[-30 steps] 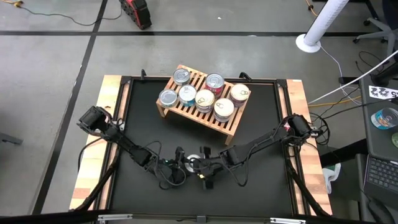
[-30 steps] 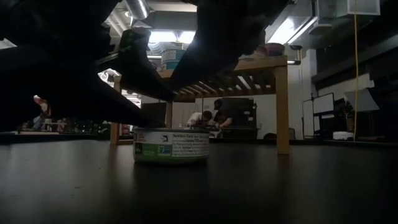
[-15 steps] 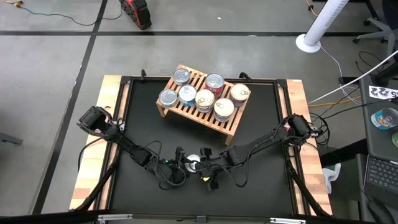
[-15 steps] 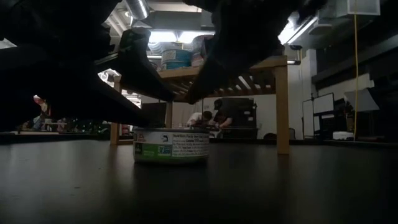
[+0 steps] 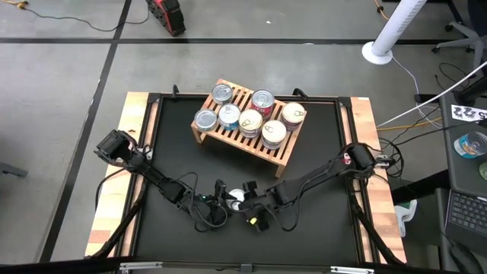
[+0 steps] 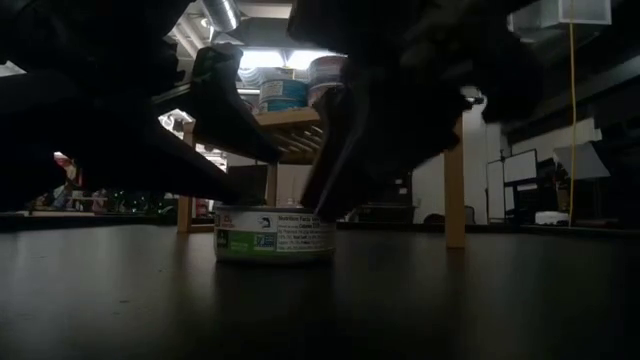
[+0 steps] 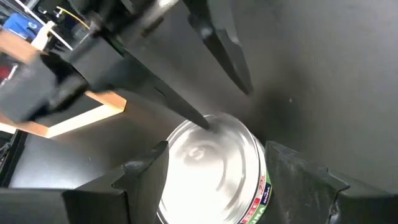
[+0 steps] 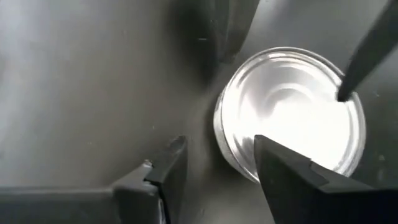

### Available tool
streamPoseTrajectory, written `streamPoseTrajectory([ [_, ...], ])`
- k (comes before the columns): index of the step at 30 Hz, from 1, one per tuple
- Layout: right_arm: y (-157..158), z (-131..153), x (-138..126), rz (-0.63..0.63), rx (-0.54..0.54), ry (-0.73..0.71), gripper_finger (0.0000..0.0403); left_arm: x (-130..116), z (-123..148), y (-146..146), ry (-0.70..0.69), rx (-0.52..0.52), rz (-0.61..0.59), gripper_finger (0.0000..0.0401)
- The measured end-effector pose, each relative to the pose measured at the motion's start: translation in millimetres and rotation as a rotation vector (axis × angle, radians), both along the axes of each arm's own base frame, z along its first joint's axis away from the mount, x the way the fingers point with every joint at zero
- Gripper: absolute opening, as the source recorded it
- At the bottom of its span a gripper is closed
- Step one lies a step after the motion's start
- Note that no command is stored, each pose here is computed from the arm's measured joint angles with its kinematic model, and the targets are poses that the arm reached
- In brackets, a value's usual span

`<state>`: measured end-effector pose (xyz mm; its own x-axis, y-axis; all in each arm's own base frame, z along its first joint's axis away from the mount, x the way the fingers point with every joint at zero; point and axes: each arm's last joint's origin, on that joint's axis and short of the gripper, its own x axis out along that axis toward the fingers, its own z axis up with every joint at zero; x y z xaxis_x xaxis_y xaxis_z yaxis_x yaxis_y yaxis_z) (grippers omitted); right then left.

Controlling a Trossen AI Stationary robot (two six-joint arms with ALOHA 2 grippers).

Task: Stack canned seafood by type on shelf
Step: Stack the green tuna can on top the green tuna can on the shelf

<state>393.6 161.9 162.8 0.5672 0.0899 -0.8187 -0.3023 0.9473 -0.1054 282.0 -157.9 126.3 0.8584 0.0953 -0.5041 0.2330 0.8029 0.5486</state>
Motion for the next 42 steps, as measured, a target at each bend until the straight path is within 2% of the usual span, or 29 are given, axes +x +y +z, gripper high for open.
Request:
streamPoseTrajectory([
  [12,-1.4,-17.8,5.6,-0.044,-0.126,-0.018,0.0147,0.3,0.4,-0.2,-0.002,0.003,-0.003,0.0263],
  [25,-2.3,-18.3,7.4,-0.07,-0.148,-0.047,0.0007,-0.7,0.6,-2.1,-0.006,0.007,-0.008,0.0263],
  [31,-2.3,-18.2,8.2,-0.078,-0.137,-0.055,0.0007,-2.8,0.2,-4.9,-0.002,0.018,-0.02,0.0263],
  [42,0.8,-15.1,14.6,-0.082,-0.083,-0.133,0.0002,-8.1,-6.8,-0.9,0.078,0.153,-0.026,0.0263],
])
